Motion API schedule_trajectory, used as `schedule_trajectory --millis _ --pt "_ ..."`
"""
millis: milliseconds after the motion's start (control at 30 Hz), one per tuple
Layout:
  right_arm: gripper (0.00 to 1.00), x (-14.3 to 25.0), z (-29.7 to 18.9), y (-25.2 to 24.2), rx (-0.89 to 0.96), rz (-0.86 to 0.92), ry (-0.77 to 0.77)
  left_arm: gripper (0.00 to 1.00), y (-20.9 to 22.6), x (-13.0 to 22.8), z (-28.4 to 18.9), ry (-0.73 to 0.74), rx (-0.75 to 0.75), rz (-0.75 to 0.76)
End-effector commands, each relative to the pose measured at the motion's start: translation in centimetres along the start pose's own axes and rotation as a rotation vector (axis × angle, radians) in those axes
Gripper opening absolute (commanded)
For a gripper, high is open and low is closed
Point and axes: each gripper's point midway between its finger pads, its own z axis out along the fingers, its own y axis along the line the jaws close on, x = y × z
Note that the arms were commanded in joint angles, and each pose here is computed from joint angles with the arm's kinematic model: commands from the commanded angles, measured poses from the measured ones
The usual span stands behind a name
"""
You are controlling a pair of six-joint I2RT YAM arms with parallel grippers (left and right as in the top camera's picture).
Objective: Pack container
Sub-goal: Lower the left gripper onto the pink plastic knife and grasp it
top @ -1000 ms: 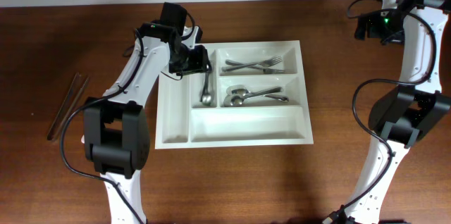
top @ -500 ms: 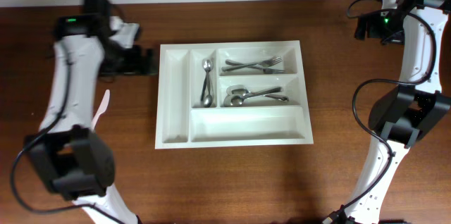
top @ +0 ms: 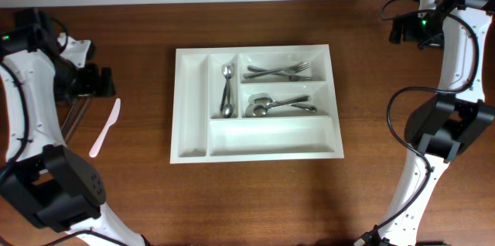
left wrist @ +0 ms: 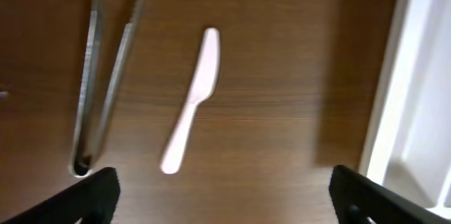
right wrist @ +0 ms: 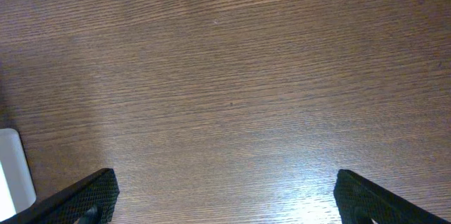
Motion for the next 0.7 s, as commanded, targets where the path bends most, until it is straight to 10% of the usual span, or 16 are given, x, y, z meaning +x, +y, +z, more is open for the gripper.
schedule_trajectory --millis 0,367,500,667 --pt "0.99 -0.6 -1.8 -0.3 0.010 0.011 -0.039 0.89 1.6 0.0 0.3 -0.001 -0.038 0.050" --pt "0.99 -0.6 -1.8 -0.3 0.010 0.011 -0.039 0.92 2.2 3.3 9.2 0.157 -0.011 0.131" --pt "0.99 -0.6 -1.8 -0.3 0.010 0.011 -0.039 0.66 2.1 4.0 10.6 0.165 -0.004 0.184" --pt "0.99 -0.6 -1.8 -0.3 0.010 0.011 -0.039 0.64 2.8 4.2 11.0 0.177 -0.045 0.187"
